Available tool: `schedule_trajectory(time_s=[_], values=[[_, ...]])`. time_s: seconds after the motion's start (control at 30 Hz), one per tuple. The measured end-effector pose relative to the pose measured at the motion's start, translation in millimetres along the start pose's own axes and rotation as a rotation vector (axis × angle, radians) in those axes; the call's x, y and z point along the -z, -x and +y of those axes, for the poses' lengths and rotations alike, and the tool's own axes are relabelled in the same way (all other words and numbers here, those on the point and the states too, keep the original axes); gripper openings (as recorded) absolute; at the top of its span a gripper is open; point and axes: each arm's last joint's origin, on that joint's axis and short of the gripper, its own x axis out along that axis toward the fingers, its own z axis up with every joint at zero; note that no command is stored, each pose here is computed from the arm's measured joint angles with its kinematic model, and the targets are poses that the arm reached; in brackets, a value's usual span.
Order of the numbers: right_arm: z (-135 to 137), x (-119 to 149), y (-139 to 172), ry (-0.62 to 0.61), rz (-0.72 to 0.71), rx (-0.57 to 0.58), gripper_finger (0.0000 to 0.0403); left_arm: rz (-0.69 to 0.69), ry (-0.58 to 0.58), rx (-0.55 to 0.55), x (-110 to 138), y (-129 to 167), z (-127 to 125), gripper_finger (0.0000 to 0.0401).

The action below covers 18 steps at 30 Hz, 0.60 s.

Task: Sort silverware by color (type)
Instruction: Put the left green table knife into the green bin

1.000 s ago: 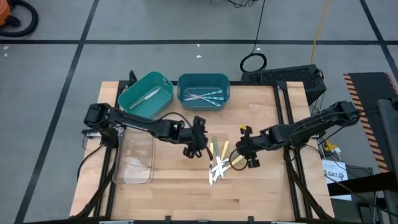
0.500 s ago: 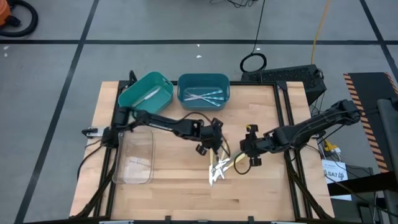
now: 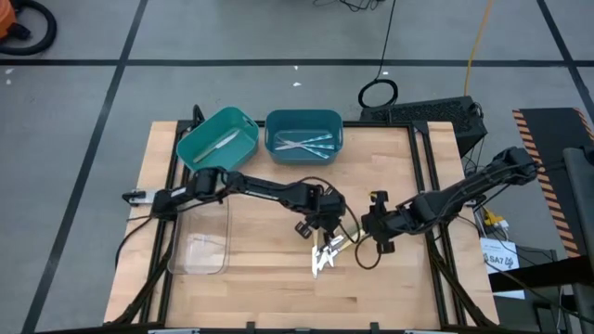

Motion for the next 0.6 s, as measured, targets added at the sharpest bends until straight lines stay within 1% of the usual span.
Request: schedule_trajectory(time_s=[0.1,0.3,0.4,0.47,0.6], values=[[3,-3,1,-0.008,-0.034,-0.012,0.0153,0.056,0.077,0.047,5,-1,0,0.0140],[6,-15,0,-0.031,-0.160,-0.012,0.0153,0.215,0.322,0.133,22,10,1,0.0140],[8,-20,-2,-0.022,-0.194,0.000,0.0153,0.237,0.423,0.130,25,12,3,0.0140],[11,-22,-5,-0.025,-0.216,0.018,0.0153,0.277,0.502,0.140,27,16,2,0.0140],[18,-21,-22,-0.041,-0.304,0.018,0.0153,0.342,0.671,0.139,30,22,2,0.0140]])
